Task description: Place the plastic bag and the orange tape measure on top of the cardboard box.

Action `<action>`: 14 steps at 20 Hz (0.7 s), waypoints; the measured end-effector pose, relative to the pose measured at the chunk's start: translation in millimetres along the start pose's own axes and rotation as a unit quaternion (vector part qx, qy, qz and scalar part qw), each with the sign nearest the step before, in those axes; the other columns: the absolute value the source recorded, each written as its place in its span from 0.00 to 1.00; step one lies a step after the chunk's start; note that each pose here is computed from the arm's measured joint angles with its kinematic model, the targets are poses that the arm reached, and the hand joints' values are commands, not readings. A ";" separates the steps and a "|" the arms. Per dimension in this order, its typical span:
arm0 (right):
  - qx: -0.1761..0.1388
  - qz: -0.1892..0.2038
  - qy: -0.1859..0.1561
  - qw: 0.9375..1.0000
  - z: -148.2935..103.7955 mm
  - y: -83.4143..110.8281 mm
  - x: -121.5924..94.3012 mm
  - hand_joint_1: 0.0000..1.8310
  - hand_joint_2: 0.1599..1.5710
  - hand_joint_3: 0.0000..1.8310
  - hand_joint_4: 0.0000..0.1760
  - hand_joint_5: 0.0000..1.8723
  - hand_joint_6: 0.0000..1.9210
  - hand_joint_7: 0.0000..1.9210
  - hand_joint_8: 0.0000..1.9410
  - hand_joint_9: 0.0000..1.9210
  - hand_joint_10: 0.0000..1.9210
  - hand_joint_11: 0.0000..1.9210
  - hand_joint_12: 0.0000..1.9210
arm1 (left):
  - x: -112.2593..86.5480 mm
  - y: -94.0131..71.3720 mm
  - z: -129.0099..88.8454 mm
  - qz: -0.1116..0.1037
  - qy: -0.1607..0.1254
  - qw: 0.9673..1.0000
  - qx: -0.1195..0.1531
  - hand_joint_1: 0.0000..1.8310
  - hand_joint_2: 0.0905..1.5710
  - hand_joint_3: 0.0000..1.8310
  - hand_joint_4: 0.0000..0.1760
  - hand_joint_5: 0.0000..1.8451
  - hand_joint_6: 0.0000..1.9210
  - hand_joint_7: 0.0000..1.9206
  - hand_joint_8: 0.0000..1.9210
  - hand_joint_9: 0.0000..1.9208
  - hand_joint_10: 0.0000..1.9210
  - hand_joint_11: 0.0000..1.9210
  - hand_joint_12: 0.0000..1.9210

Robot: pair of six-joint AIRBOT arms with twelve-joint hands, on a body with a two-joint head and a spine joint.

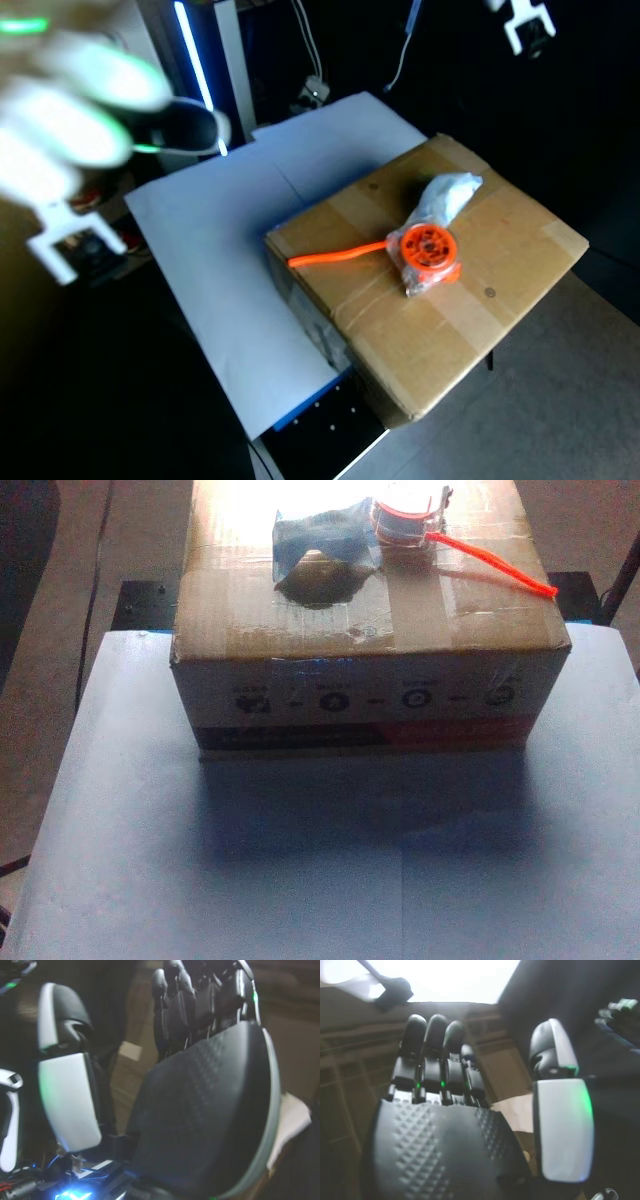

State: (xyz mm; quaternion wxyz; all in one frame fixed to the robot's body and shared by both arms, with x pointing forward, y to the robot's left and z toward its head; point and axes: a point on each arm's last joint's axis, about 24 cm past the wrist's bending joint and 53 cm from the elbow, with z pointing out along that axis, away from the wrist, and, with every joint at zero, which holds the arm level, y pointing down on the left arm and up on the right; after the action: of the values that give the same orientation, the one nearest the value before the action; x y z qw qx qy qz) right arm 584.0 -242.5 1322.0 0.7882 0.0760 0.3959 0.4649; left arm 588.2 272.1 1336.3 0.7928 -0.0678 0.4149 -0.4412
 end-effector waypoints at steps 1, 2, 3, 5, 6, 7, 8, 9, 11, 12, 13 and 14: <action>-0.006 0.003 0.008 1.000 -0.1 3.0 3.6 0.25 0.65 0.00 0.41 0.07 0.58 0.25 0.02 0.18 0.20 0.04 0.68 | -6.7 -4.7 1.8 0.002 -0.011 1.000 0.009 0.41 0.86 0.01 0.72 0.27 0.86 0.23 0.03 0.06 0.46 0.00 0.83; -0.017 0.002 0.015 1.000 0.1 8.6 5.2 0.25 0.73 0.00 0.49 0.05 0.59 0.30 0.02 0.24 0.17 0.06 0.68 | -10.1 -15.6 2.5 0.009 -0.016 0.999 0.031 0.20 0.81 0.00 0.13 0.01 0.39 0.16 0.01 0.07 0.43 0.00 0.76; -0.025 0.001 0.019 0.999 0.4 13.2 4.6 0.13 0.78 0.01 0.38 0.00 0.39 0.16 0.01 0.15 0.15 0.01 0.65 | -8.1 -24.0 2.2 0.012 -0.017 0.999 0.040 0.13 0.72 0.00 0.66 0.00 0.07 0.05 0.01 0.02 0.23 0.00 0.43; -0.054 0.004 0.019 0.998 5.8 28.0 2.9 0.09 0.80 0.01 0.88 0.07 0.06 0.14 0.02 0.12 0.05 0.00 0.45 | 0.3 -42.5 4.1 0.009 -0.009 0.997 0.074 0.06 0.83 0.01 0.91 0.00 0.01 0.01 0.00 0.01 0.05 0.00 0.21; -0.067 0.007 0.014 0.998 8.0 34.8 1.2 0.13 0.80 0.00 0.95 0.12 0.03 0.21 0.02 0.16 0.06 0.00 0.44 | 3.0 -49.7 5.1 0.016 -0.009 0.996 0.086 0.01 0.85 0.01 0.87 0.02 0.01 0.00 0.00 0.00 0.02 0.00 0.12; -0.081 0.009 0.010 0.997 8.0 42.0 -1.4 0.27 0.79 0.00 0.51 0.21 0.02 0.30 0.03 0.20 0.18 0.00 0.62 | 2.9 -57.6 6.4 0.025 -0.015 0.995 0.095 0.00 0.97 0.00 0.90 0.11 0.05 0.04 0.00 0.06 0.03 0.00 0.39; -0.086 0.013 0.009 0.996 8.3 46.4 -1.2 0.30 0.85 0.00 0.44 0.28 0.03 0.33 0.04 0.22 0.29 0.00 0.61 | 2.9 -63.0 6.5 0.034 -0.020 0.994 0.104 0.25 0.94 0.02 0.21 0.22 0.10 0.22 0.06 0.22 0.11 0.00 0.62; -0.090 0.017 0.007 0.996 8.1 49.8 -0.8 0.40 0.84 0.00 0.89 0.30 0.67 0.36 0.05 0.21 0.38 0.00 0.68 | 3.3 -65.3 6.0 0.035 -0.023 0.993 0.109 0.41 0.89 0.01 0.19 0.26 0.71 0.31 0.18 0.24 0.32 0.00 0.75; -0.081 0.024 0.022 0.996 6.2 54.8 3.6 0.30 0.94 0.01 0.89 0.19 0.96 0.25 0.50 0.18 0.64 0.00 0.78 | 5.8 -65.7 5.6 0.004 -0.018 0.994 0.108 0.32 0.84 0.00 0.00 0.03 0.70 0.12 0.60 0.13 0.70 0.01 0.89; -0.077 0.022 0.030 0.996 3.2 58.0 2.6 0.32 0.96 0.00 0.44 0.19 0.99 0.21 0.74 0.17 0.75 0.00 0.78 | 6.7 -65.3 5.5 -0.016 -0.015 0.994 0.106 0.26 0.87 0.01 0.00 0.01 0.67 0.09 0.63 0.12 0.74 0.02 0.91; -0.076 0.024 0.035 0.996 -2.3 62.2 0.2 0.31 0.96 0.00 0.52 0.19 1.00 0.17 0.74 0.13 0.71 0.00 0.79 | 11.0 -62.0 4.8 -0.046 -0.012 0.994 0.099 0.28 0.94 0.00 0.69 0.14 0.93 0.13 0.71 0.17 0.81 0.06 0.97; -0.071 0.034 0.041 0.996 -5.3 60.8 1.9 0.27 0.96 0.00 0.97 0.17 1.00 0.13 0.61 0.09 0.63 0.00 0.78 | 15.5 -58.0 2.8 -0.068 -0.006 0.993 0.092 0.29 0.96 0.00 0.86 0.18 1.00 0.13 0.71 0.16 0.76 0.07 0.92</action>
State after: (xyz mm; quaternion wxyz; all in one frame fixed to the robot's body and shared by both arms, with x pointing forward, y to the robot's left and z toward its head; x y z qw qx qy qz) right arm 539.9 -208.5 1347.1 0.7585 0.0141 0.3912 0.5210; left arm 557.0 224.7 1356.3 0.7663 -0.0260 0.3621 -0.5301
